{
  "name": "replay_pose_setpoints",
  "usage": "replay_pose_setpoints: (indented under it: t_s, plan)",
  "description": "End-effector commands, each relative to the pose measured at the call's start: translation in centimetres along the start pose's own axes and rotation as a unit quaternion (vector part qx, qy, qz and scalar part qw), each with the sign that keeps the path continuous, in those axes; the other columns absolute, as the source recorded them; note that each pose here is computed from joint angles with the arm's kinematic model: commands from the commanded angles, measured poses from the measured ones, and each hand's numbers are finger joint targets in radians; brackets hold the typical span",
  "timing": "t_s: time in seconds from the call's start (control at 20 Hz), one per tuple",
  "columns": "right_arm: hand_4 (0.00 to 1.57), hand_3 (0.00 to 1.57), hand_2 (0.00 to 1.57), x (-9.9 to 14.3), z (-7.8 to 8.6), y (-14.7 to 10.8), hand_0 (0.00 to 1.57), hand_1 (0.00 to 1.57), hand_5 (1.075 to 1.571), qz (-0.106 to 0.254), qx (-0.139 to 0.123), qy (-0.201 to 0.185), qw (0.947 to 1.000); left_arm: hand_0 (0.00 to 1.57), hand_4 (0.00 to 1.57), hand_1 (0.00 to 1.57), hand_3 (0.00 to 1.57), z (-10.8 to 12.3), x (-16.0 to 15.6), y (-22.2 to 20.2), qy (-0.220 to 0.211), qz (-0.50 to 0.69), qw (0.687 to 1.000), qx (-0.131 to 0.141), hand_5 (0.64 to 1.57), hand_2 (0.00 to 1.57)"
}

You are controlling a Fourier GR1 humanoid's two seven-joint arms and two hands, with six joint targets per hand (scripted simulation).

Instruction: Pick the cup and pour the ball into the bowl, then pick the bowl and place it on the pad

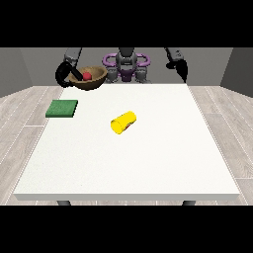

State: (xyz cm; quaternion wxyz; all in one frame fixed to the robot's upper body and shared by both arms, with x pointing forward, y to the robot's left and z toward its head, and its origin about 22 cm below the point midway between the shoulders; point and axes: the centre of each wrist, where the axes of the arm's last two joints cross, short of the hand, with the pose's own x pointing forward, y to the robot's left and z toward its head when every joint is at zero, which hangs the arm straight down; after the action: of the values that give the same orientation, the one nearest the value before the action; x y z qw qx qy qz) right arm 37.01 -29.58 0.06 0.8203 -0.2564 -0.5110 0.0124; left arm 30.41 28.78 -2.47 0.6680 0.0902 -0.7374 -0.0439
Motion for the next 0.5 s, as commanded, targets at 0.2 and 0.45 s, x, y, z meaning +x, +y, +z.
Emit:
replay_pose_setpoints:
  t_s: [0.2, 0.45]
  plan:
    - [0.83, 0.47, 1.57, -1.3, -1.4, -10.3, 1.57, 1.57, 1.57, -0.01, -0.054, -0.026, 0.9982, 0.0, 1.22, 0.0, 0.0, -1.8, 3.3, 1.9, -0.064, 0.014, 0.998, -0.026, 1.481, 0.0]
    - [0.88, 0.0, 1.57, -5.1, -0.7, -14.7, 1.57, 1.57, 1.571, -0.026, -0.083, -0.038, 0.9955, 0.0, 1.32, 0.0, 0.0, -2.1, 6.4, 11.6, -0.089, 0.02, 0.996, 0.023, 1.562, 0.0]
